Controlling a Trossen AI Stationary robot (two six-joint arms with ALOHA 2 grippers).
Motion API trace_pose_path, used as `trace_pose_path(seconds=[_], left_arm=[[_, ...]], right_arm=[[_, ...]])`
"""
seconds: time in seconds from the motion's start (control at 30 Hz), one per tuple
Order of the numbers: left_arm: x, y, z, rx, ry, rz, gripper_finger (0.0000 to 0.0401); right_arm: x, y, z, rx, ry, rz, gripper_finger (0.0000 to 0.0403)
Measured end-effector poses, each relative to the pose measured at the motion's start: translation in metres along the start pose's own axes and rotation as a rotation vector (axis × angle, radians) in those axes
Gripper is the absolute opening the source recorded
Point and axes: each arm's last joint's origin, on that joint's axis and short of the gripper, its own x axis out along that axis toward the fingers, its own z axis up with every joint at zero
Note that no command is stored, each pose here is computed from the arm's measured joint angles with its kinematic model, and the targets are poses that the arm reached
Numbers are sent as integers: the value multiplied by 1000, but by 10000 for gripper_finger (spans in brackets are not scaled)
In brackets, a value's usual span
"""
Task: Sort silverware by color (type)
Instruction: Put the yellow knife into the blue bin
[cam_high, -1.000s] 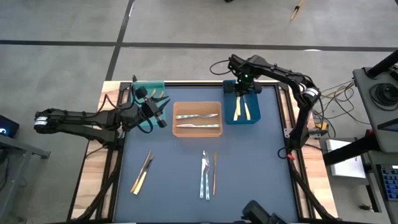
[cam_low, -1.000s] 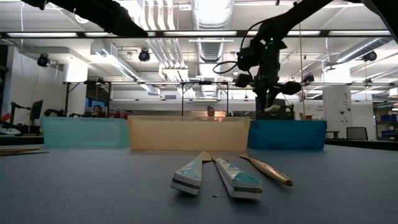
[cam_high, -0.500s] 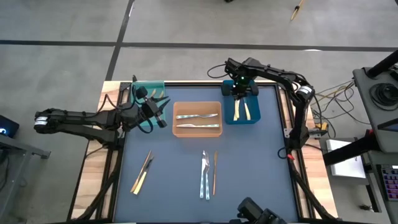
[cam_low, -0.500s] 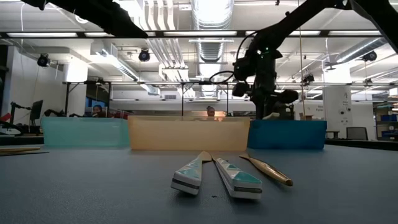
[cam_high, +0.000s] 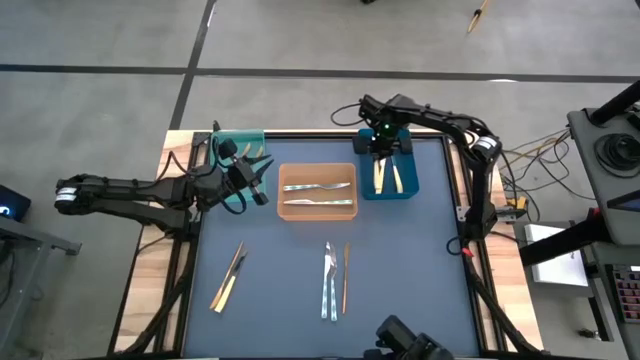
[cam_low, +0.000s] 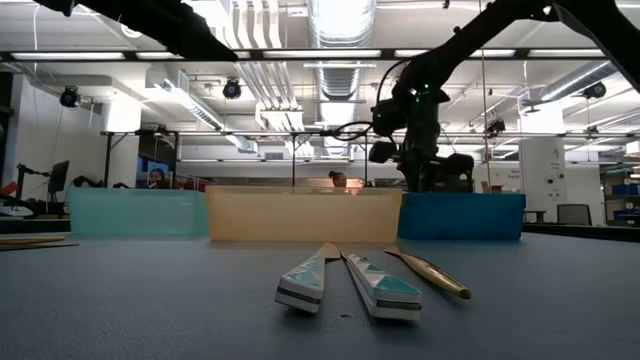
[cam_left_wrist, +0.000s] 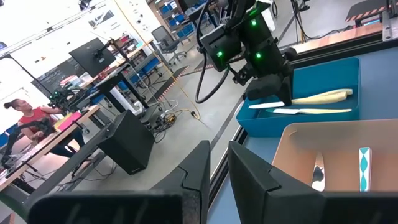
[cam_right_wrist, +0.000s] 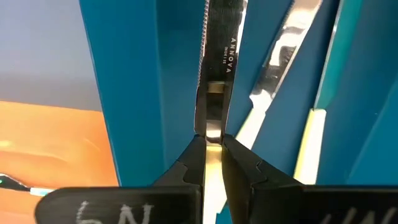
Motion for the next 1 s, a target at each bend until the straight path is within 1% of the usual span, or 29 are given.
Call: trace_pose_path(seconds=[0.5,0.83,1.0], left_arm=[[0,0,0,0,0,0,40],[0,0,0,1,0,0,40],[0,0,0,1,0,0,40]], right_arm=[[22,3,7,0,22,-21,20],[22,3,7,-1,17,-17,20],[22,5,8,2,-9,-19,20]])
